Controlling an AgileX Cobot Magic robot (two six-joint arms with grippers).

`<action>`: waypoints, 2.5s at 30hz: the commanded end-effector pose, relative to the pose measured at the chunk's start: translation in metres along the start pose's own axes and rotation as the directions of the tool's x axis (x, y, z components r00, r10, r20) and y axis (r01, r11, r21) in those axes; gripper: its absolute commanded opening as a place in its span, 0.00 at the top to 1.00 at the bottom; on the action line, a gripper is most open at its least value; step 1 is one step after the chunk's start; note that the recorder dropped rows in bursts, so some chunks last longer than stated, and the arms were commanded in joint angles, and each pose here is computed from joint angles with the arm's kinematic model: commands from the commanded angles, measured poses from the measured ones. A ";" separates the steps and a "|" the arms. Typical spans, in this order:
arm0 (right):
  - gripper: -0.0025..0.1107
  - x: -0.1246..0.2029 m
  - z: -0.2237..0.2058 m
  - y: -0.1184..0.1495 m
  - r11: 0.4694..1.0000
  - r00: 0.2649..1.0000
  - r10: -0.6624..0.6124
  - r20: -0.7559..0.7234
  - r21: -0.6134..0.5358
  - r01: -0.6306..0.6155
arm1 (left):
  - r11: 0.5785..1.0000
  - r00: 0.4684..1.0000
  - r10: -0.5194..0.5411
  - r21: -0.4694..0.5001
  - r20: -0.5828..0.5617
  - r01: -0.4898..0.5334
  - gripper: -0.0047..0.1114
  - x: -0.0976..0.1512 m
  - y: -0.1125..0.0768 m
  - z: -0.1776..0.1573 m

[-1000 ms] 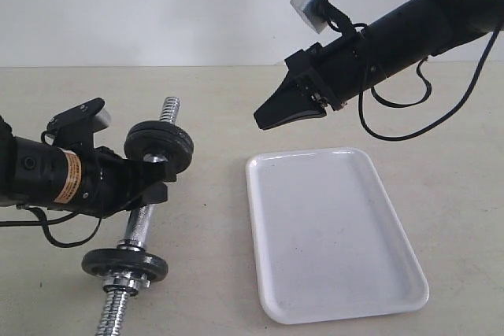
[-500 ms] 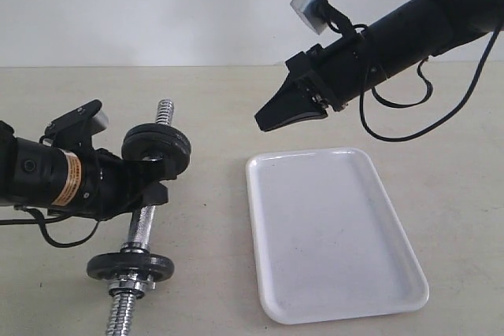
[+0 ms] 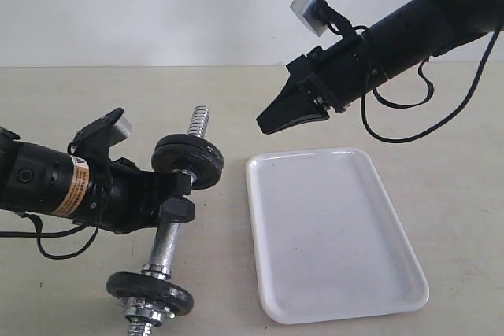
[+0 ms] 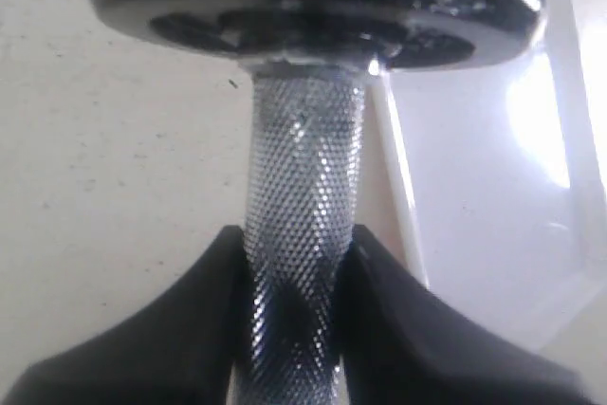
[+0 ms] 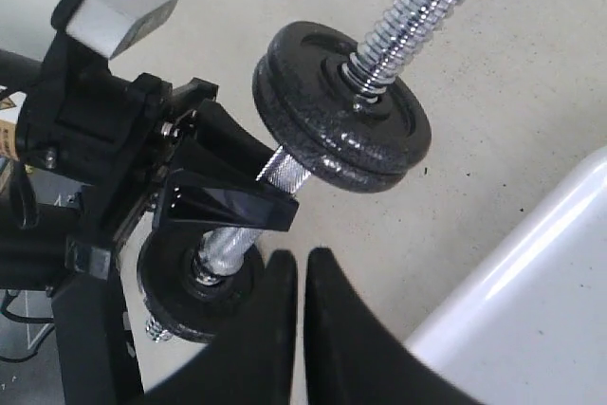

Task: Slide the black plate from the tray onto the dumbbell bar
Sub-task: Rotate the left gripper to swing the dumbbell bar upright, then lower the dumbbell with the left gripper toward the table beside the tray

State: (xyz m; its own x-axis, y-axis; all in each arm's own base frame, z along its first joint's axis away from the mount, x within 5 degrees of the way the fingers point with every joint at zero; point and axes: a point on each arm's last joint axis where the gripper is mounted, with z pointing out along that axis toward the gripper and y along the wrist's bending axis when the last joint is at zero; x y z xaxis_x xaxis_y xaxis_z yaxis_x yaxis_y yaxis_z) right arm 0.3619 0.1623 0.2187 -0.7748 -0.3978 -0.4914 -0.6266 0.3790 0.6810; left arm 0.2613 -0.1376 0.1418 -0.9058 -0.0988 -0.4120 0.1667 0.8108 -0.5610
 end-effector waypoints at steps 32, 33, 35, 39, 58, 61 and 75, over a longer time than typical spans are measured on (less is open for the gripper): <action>0.98 -0.002 -0.004 0.005 1.000 1.000 -0.023 -0.002 0.002 0.023 | 0.964 0.978 -0.209 0.167 -0.009 0.208 0.92 -0.010 -0.011 0.015; 0.98 -0.002 -0.004 0.005 1.000 1.000 -0.023 -0.002 0.002 0.023 | 0.964 0.978 -0.209 0.168 -0.006 0.207 0.92 -0.010 -0.011 0.015; 0.98 -0.002 -0.004 0.005 1.000 1.000 -0.025 -0.002 0.002 0.025 | 0.963 0.977 -0.213 0.170 -0.001 0.210 0.92 -0.011 -0.011 0.015; 0.98 -0.002 -0.004 0.005 1.000 1.000 -0.025 -0.002 0.002 0.025 | 0.959 0.975 -0.224 0.180 0.006 0.219 0.92 -0.012 -0.012 0.015; 0.98 -0.002 -0.004 0.005 1.000 1.000 -0.025 -0.002 0.002 0.025 | 0.945 0.979 -0.205 0.260 -0.006 0.200 0.92 -0.011 -0.016 0.018; 0.98 -0.002 -0.004 0.005 1.000 1.000 -0.025 -0.002 0.002 0.025 | 0.943 0.975 -0.219 0.252 -0.018 0.217 0.92 -0.009 -0.013 0.023; 0.98 -0.002 -0.004 0.005 1.000 1.000 -0.025 -0.002 0.002 0.025 | 0.946 0.977 -0.211 0.247 -0.020 0.209 0.92 -0.006 -0.006 0.033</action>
State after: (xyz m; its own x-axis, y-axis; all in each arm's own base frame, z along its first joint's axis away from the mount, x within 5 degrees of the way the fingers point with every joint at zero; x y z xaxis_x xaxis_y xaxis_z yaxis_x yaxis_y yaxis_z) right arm 0.3617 0.1620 0.2183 -0.7750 -0.4014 -0.4881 -0.6260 0.3821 0.6798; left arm 0.2720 -0.1536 0.1063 -0.9410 -0.2377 -0.2409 0.0132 0.6856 -0.7278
